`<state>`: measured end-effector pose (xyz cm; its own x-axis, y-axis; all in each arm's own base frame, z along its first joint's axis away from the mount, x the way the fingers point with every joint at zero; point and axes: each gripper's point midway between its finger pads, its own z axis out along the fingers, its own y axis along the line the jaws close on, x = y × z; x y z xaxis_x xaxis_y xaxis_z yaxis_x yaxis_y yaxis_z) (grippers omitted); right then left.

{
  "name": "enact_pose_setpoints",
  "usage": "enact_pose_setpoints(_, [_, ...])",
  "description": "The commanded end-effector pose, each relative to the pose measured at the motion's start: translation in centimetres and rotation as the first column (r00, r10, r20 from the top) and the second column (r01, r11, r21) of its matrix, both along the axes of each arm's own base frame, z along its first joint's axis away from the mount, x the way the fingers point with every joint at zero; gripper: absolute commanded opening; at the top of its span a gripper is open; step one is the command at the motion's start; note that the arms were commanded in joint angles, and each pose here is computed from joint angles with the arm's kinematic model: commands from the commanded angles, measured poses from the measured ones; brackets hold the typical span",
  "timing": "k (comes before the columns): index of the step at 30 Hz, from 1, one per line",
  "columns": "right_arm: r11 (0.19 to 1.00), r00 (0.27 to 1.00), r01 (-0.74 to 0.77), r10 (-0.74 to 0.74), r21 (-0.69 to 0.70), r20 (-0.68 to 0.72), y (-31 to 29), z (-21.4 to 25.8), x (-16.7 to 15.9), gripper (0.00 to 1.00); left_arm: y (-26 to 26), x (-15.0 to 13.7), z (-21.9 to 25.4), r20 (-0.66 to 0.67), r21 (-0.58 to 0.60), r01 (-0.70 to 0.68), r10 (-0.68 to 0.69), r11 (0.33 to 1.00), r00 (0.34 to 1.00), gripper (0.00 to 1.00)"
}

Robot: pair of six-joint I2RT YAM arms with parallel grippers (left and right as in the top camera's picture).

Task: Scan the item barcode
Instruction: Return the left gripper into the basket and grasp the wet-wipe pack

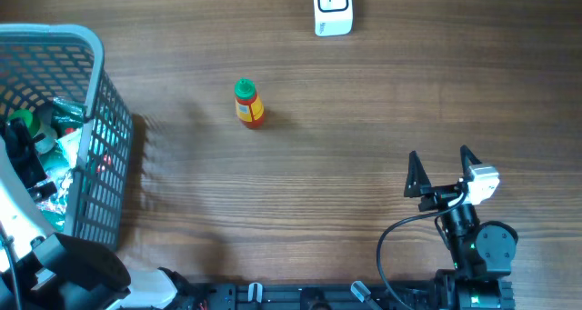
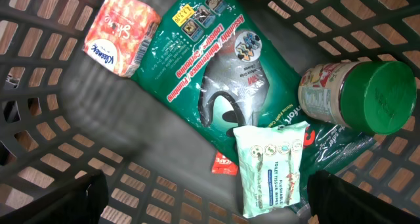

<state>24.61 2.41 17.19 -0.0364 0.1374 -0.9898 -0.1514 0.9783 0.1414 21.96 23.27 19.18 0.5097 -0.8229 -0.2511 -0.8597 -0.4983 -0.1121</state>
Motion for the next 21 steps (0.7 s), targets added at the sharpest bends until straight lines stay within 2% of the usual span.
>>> enact_pose_setpoints(1, [1.000, 1.000, 0.009, -0.009, 0.018, 0.007, -0.1, 0.2, 0.0, 1.00, 0.8, -0.9, -0.7, -0.066, 0.029, 0.014, -0.012, 0.999, 0.998, 1.00])
enact_pose_setpoints(5, [1.000, 1.000, 0.009, -0.009, 0.018, 0.007, -0.1, 0.2, 0.0, 1.00, 1.8, -0.3, -2.8, -0.110, 0.001, 0.038, -0.038, 0.999, 0.993, 1.00])
enact_pose_setpoints(7, [1.000, 1.000, 0.009, -0.009, 0.018, 0.007, -0.1, 0.2, 0.0, 1.00, 2.0, 1.0, -4.8, -0.108, -0.053, 0.088, -0.093, 0.995, 0.990, 1.00])
enact_pose_setpoints(11, [1.000, 1.000, 0.009, -0.009, 0.018, 0.007, -0.1, 0.2, 0.0, 1.00, 0.9, 4.9, -8.2, 0.006, -0.185, 0.262, -0.266, 0.947, 0.964, 0.93])
enact_pose_setpoints(18, [1.000, 1.000, 0.009, -0.009, 0.018, 0.007, -0.1, 0.2, 0.0, 1.00, -0.5, 8.0, -9.6, 0.040, -0.184, 0.348, -0.347, 0.919, 0.937, 0.97])
enact_pose_setpoints(21, [1.000, 1.000, 0.009, -0.009, 0.018, 0.007, -0.1, 0.2, 0.0, 1.00, -1.5, 9.7, -9.6, 0.058, -0.158, 0.389, -0.385, 0.908, 0.921, 0.93])
